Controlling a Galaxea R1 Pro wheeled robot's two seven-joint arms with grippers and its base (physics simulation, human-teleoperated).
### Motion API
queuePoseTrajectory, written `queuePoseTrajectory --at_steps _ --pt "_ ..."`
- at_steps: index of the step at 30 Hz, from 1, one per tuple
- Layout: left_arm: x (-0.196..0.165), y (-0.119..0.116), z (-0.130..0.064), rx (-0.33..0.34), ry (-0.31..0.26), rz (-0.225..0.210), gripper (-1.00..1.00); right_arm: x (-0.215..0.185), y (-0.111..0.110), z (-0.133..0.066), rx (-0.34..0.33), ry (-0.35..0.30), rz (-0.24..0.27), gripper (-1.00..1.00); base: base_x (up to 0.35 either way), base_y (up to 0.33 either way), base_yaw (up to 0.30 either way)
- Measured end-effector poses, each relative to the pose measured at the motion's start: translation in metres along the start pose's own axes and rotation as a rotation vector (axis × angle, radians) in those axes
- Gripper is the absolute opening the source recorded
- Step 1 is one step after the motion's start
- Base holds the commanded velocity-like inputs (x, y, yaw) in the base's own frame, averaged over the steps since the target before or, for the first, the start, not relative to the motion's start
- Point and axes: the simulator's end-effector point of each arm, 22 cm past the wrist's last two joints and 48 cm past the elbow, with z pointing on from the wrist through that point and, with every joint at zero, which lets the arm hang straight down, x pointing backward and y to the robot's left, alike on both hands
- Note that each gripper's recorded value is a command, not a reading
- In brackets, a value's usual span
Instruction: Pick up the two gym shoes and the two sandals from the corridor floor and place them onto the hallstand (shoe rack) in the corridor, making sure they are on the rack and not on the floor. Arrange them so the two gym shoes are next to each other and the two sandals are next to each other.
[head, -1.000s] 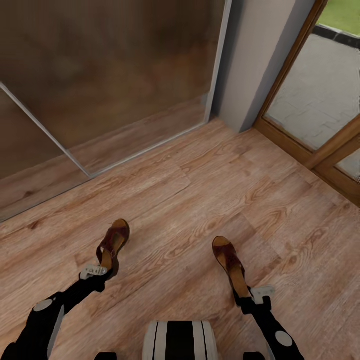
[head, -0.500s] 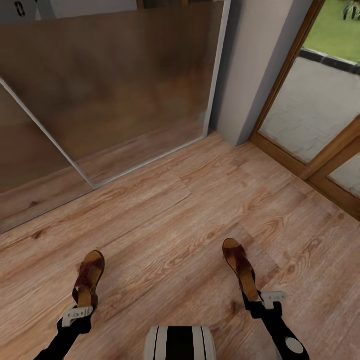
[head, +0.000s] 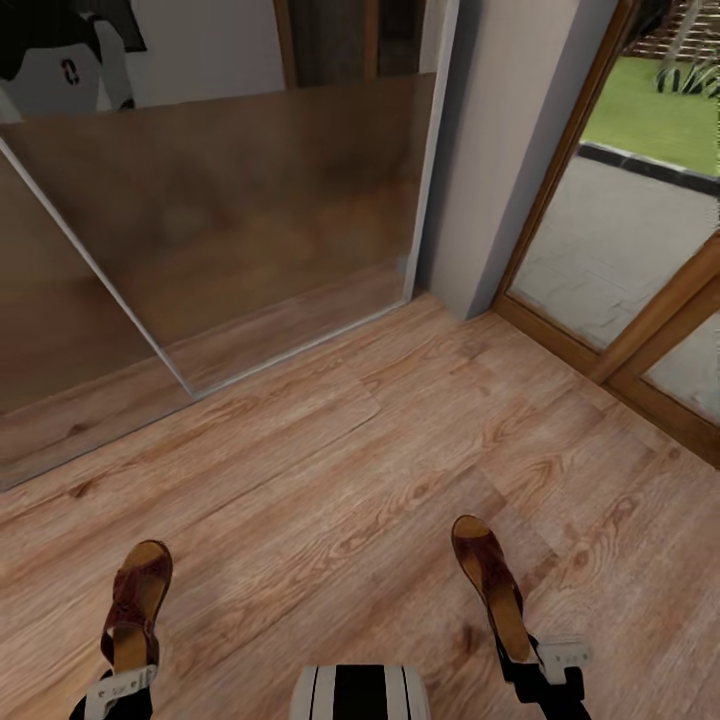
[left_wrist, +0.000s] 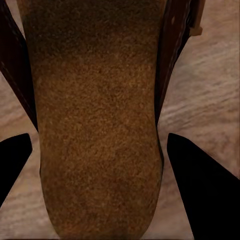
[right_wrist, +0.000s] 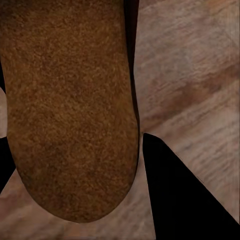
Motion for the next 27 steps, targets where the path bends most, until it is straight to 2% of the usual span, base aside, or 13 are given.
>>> queuePoseTrajectory --at_steps 5,8,14,27 --pt "0.002 0.003 -0.015 -0.013 -0.039 -0.003 -1.00 0.012 0.011 -0.010 -0.014 0.005 0.016 -1.00 0.000 0.000 0.000" --pt "0.005 0.000 -0.020 -0.010 -0.042 -0.014 -1.00 0.011 0.014 -0.012 -0.017 -0.003 0.022 -1.00 0.000 0.000 0.000" --pt "-0.002 0.000 -0.022 -0.018 -0.062 -0.028 -1.00 0.009 0.015 -0.016 -0.019 -0.010 0.032 -1.00 0.000 0.000 0.000" --pt "-0.032 -0.001 -0.023 -0.013 -0.132 -0.042 -1.00 -0.021 0.001 -0.020 0.006 -0.076 0.043 -1.00 0.000 0.000 0.000"
